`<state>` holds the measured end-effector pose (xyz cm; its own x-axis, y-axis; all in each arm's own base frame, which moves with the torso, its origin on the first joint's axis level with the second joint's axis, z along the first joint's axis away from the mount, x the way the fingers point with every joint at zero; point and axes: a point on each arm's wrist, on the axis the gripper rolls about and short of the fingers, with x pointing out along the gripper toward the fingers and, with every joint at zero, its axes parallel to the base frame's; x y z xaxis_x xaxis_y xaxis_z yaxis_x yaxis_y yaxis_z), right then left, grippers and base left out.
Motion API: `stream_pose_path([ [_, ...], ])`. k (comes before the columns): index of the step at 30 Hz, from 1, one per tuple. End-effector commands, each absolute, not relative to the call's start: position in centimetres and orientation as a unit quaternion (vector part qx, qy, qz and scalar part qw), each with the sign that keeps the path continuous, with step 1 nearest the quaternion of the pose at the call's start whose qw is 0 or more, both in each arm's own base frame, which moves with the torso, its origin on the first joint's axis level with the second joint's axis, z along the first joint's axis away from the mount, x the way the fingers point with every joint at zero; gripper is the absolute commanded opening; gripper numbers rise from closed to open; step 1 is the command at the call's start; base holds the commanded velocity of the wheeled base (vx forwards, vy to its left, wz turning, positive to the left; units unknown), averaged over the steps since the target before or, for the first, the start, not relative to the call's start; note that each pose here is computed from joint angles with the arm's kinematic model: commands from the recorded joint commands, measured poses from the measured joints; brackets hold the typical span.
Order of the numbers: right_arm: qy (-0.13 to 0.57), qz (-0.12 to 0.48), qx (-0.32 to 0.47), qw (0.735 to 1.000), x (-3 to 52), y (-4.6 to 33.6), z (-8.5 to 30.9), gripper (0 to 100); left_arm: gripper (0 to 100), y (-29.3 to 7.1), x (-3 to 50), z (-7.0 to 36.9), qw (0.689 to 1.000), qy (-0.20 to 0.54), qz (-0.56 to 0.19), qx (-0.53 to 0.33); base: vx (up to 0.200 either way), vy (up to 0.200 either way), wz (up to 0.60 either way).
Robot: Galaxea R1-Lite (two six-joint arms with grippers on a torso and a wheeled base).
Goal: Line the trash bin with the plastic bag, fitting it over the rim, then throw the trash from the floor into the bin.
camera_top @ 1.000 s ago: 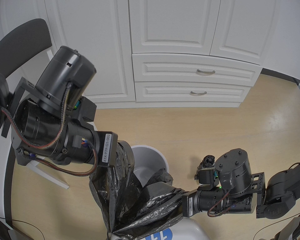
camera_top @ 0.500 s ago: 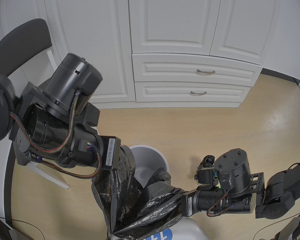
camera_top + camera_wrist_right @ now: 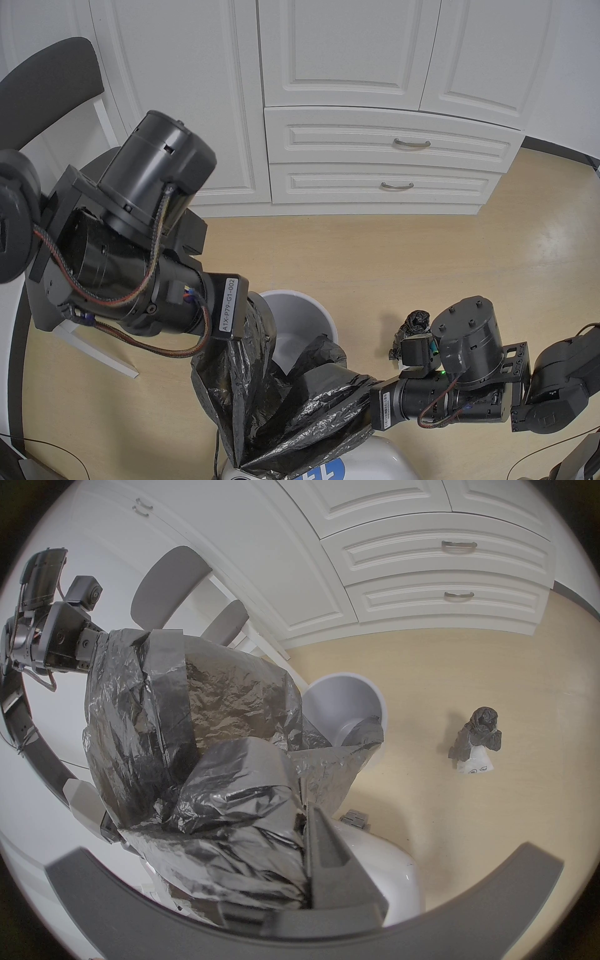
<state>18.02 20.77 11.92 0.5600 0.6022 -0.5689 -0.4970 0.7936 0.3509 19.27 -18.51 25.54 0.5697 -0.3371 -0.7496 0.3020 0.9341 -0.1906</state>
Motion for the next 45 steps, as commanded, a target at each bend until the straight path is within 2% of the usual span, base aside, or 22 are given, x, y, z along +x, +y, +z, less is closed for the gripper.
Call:
stream_pose_path([
  [1,0.351,0.311,0.075,0.880,18.0,20.7,11.8,0,0,-18.6,19.4,25.5,0.885,0.428,-0.180,-0.029,0.000,0.000,0.00],
  [12,0.367,0.292,0.046,0.882,19.0,20.1,10.1,0,0,-20.2,20.7,24.4,0.882,0.432,-0.181,-0.042,0.000,0.000,0.00],
  [16,0.371,0.279,0.023,0.886,20.3,19.0,9.2,0,0,-22.5,21.2,24.2,0.881,0.426,-0.201,-0.039,0.000,0.000,0.00],
  [26,0.393,0.257,0.031,0.882,23.1,17.5,7.2,0,0,-25.1,23.4,21.5,0.872,0.449,-0.194,-0.025,0.000,0.000,0.00],
  [32,0.367,0.261,0.036,0.892,23.3,16.8,7.8,0,0,-26.0,24.7,19.6,0.867,0.462,-0.184,-0.038,0.000,0.000,0.00],
  [45,0.309,0.272,0.035,0.911,21.8,15.0,11.3,0,0,-28.0,26.1,18.0,0.860,0.456,-0.217,-0.077,0.000,0.000,0.00],
])
